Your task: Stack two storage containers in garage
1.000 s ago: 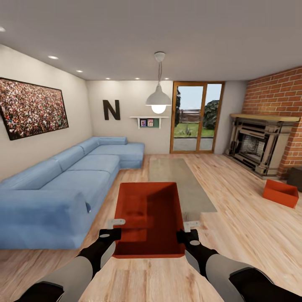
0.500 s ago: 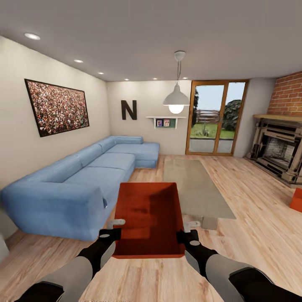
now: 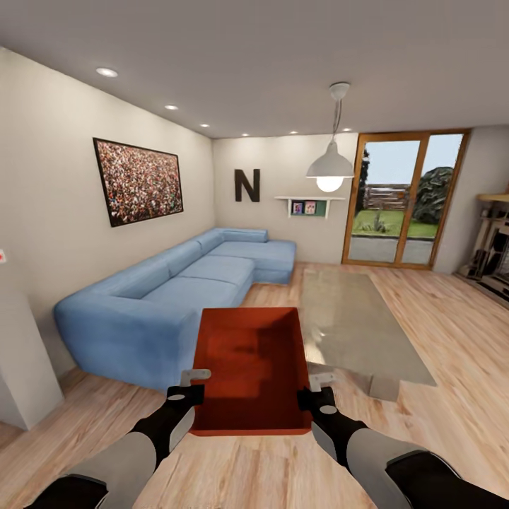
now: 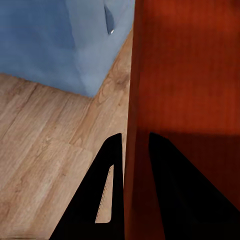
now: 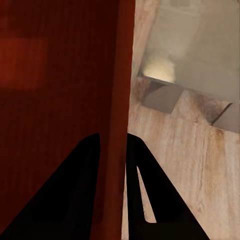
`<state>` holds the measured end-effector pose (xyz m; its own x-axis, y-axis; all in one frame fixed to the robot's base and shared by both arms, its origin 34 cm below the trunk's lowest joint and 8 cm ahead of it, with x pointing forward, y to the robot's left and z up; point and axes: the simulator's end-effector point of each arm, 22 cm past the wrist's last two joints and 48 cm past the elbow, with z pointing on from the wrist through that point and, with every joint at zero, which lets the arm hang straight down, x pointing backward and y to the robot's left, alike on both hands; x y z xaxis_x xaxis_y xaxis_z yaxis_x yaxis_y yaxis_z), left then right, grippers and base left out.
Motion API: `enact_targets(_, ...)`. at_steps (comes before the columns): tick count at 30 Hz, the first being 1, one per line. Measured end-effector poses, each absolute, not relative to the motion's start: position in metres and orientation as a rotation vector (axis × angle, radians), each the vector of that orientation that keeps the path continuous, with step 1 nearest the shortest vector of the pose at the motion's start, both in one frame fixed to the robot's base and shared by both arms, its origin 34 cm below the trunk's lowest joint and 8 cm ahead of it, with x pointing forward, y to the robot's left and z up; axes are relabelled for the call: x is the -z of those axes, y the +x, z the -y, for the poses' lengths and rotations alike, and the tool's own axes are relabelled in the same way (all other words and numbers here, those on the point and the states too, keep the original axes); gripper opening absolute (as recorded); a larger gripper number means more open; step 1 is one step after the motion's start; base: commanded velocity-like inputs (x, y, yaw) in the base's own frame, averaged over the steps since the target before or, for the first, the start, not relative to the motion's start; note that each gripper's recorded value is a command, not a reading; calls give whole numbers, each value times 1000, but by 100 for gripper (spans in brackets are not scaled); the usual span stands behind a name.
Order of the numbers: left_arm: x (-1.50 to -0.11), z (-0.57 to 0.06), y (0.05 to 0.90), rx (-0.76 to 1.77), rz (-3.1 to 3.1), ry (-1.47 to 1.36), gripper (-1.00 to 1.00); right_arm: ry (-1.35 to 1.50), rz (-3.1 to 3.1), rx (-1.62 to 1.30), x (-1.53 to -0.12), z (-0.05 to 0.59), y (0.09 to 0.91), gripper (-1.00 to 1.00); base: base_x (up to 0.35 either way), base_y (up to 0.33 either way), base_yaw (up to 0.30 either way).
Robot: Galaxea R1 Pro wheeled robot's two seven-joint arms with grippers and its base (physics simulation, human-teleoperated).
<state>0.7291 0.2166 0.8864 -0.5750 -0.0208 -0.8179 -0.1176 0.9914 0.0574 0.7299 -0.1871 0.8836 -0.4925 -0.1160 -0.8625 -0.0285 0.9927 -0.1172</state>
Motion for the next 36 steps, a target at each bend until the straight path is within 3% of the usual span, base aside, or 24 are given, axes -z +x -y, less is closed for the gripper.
enact_targets(36, -890, -216, 731, -128, -2172, -92, -100, -99, -2077, 104, -887, 187, 732, -100, 0, 0, 276)
